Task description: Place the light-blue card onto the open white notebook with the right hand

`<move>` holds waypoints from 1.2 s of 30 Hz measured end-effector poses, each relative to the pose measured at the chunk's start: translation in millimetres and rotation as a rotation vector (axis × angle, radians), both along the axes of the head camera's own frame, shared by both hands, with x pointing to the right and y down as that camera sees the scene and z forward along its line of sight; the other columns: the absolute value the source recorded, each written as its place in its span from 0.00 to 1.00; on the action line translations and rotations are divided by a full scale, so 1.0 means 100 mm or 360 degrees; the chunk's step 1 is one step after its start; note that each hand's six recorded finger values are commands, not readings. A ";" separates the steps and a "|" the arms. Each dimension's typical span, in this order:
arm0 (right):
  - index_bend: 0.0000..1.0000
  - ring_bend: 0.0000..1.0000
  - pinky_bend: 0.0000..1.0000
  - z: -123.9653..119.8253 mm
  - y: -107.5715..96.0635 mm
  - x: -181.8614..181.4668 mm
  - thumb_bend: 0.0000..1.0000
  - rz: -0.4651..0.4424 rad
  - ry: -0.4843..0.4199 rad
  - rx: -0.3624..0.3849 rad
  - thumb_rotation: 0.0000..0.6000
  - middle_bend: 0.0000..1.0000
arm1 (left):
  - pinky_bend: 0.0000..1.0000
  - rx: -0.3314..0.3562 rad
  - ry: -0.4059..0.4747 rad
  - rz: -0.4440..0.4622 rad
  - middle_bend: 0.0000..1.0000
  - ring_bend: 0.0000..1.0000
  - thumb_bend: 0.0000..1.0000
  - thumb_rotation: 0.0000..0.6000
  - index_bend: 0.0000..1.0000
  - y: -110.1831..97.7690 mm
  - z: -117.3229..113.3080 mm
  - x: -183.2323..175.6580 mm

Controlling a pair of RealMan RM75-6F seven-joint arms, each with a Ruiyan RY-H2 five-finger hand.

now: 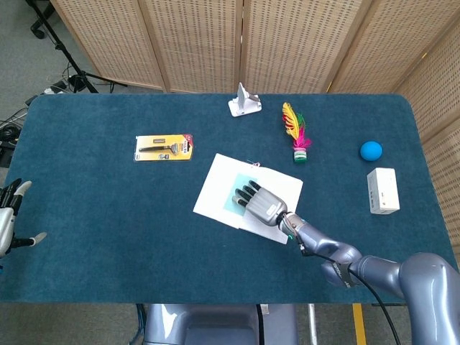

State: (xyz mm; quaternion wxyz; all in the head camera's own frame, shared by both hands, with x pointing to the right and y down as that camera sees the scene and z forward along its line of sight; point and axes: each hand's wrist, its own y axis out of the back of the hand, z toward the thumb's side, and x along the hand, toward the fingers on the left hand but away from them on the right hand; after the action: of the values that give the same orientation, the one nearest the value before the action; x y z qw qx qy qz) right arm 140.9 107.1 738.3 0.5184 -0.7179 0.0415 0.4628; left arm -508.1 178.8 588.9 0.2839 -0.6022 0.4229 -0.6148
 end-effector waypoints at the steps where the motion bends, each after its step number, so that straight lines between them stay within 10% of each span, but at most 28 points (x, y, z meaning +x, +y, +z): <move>1: 0.03 0.00 0.05 0.00 0.00 0.00 1.00 -0.0001 0.0001 0.0002 1.00 0.06 | 0.00 0.0000 -0.0001 0.0000 0.00 0.00 0.00 1.00 0.00 0.00 0.00 0.00; 36: 0.04 0.00 0.09 -0.01 -0.01 -0.08 1.00 -0.0063 -0.0009 0.0054 1.00 0.08 | 0.00 -0.0010 0.0002 -0.0004 0.00 0.00 0.00 1.00 0.00 0.01 0.01 -0.01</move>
State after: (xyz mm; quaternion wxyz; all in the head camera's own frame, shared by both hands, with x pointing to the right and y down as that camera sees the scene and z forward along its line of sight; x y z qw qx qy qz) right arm 132.7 106.2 737.5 0.5396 -0.7095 0.0465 0.4509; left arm -508.9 179.4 590.0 0.2810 -0.6028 0.4220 -0.6161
